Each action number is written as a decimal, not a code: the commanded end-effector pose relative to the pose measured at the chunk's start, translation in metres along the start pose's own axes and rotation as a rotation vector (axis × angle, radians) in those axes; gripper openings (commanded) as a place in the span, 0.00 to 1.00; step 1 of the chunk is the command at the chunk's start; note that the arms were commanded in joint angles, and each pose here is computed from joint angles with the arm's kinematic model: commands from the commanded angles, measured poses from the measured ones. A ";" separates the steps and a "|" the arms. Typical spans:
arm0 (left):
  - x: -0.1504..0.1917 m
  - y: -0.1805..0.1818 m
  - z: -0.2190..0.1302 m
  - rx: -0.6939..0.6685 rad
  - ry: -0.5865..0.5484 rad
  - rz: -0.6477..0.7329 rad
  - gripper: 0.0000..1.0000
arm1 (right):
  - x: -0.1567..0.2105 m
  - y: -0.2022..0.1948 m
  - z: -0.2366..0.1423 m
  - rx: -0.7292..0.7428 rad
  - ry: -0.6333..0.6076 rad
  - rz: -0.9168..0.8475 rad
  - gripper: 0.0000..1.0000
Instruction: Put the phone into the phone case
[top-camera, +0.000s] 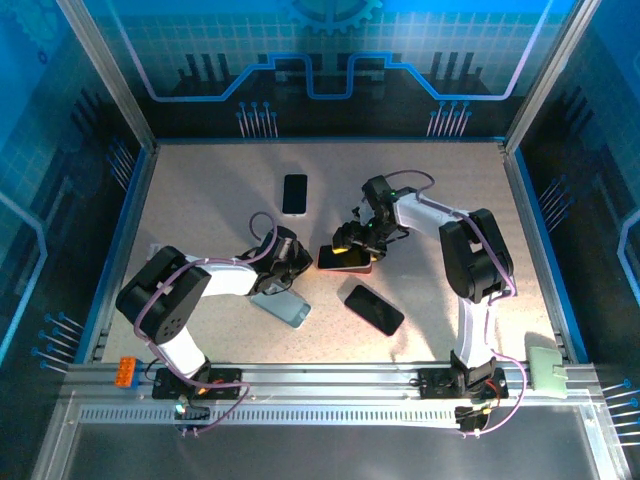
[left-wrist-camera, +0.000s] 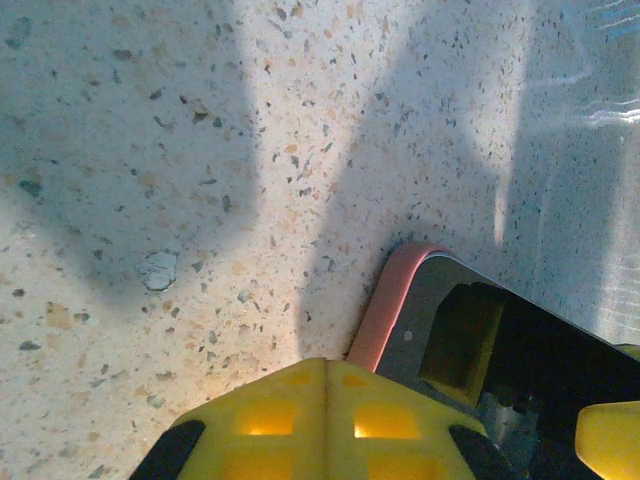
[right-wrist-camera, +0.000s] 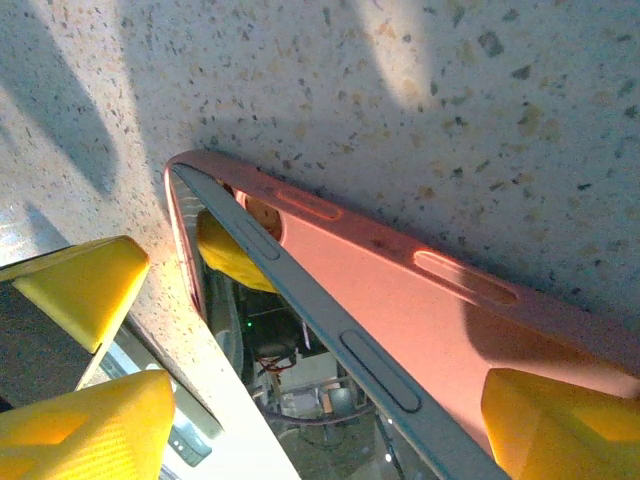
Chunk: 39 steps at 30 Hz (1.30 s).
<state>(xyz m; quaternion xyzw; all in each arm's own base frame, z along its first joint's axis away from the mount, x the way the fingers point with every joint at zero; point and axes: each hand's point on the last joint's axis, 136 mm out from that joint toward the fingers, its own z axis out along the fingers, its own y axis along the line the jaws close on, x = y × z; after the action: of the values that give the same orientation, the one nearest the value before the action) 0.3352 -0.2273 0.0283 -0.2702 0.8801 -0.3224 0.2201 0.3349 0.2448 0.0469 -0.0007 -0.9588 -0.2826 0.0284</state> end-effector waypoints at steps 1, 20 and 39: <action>0.000 -0.016 -0.004 0.051 -0.005 -0.003 0.00 | -0.006 0.005 -0.026 0.026 -0.041 -0.033 0.82; 0.000 -0.017 0.000 0.070 -0.007 -0.011 0.00 | -0.014 0.000 -0.033 0.084 -0.039 -0.085 0.88; -0.001 -0.017 0.003 0.066 -0.009 -0.009 0.00 | -0.051 0.019 -0.041 -0.186 -0.108 -0.114 0.83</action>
<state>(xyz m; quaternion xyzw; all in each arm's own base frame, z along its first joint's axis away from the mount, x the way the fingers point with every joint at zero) 0.3439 -0.2350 0.0403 -0.2730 0.8647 -0.3495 0.2357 0.3776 0.2343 0.0775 0.0337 -0.9452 -0.3235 -0.0264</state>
